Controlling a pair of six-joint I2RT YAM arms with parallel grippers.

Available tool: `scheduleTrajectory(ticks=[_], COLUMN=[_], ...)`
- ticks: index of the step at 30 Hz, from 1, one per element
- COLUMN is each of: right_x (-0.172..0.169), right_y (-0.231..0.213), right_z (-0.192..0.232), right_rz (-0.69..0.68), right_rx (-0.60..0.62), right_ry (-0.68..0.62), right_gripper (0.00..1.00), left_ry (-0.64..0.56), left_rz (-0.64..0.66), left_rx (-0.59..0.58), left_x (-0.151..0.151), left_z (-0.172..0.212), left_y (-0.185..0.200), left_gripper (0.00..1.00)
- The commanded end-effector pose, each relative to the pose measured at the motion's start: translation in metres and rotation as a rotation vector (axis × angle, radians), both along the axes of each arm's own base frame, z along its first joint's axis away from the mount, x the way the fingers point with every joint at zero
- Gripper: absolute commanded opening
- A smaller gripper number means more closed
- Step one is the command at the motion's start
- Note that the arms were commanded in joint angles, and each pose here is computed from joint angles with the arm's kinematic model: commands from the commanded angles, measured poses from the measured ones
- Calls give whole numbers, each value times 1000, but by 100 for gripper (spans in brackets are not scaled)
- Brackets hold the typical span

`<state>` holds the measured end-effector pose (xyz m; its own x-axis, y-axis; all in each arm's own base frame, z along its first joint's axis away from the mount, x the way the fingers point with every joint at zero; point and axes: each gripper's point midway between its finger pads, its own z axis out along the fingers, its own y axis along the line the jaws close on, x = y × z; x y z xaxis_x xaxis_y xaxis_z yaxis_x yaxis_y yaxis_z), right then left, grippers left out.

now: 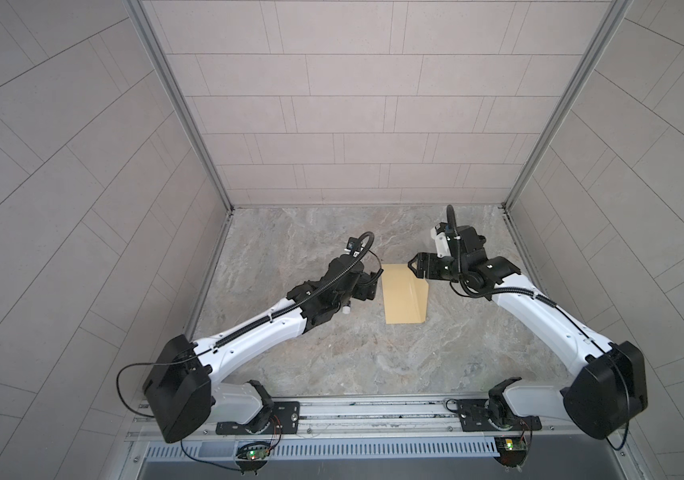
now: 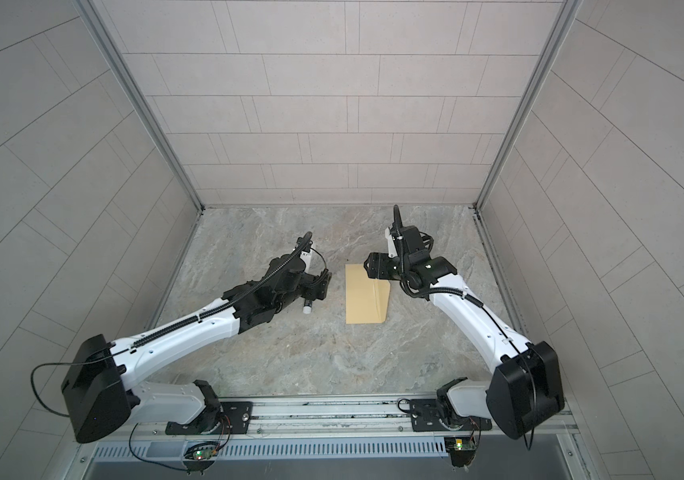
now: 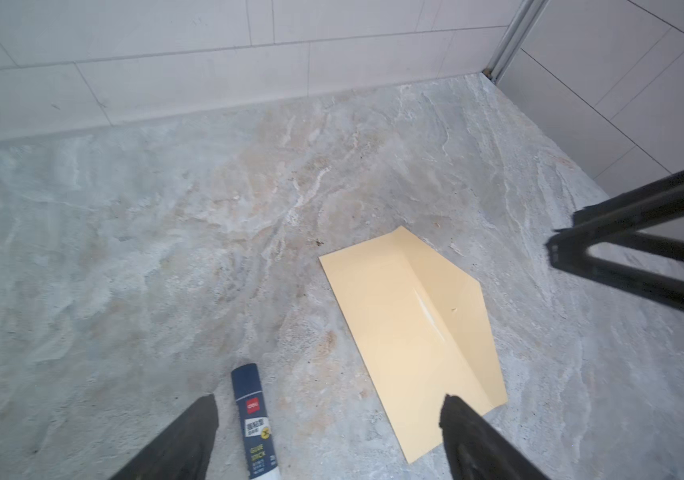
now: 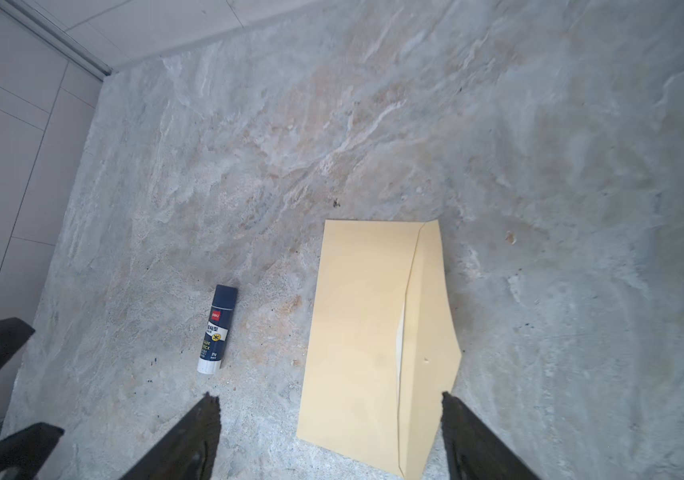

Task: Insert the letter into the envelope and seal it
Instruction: 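Open both grippers and lift them away from the envelope, then move the left gripper down to the blue glue stick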

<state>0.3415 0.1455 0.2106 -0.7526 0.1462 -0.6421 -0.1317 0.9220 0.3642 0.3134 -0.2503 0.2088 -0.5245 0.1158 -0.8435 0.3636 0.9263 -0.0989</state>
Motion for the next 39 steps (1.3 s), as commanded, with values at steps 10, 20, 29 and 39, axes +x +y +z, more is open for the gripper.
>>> scheduleTrajectory(ticks=[10, 20, 29, 39], right_x=[-12, -17, -18, -19], right_y=[-46, -52, -50, -46], right_z=[-2, -22, -26, -35], right_rz=[-78, -60, -38, -14], right_rx=[-52, -69, -62, -52], right_ry=[-49, -13, -9, 12], right_gripper=[99, 99, 99, 99], left_ry=[117, 125, 230, 294], left_rz=[231, 301, 362, 331], left_rx=[102, 164, 108, 126], left_x=[6, 15, 22, 23], left_z=[-29, -45, -69, -79], left_y=[65, 79, 90, 89], left_gripper=[100, 100, 100, 100])
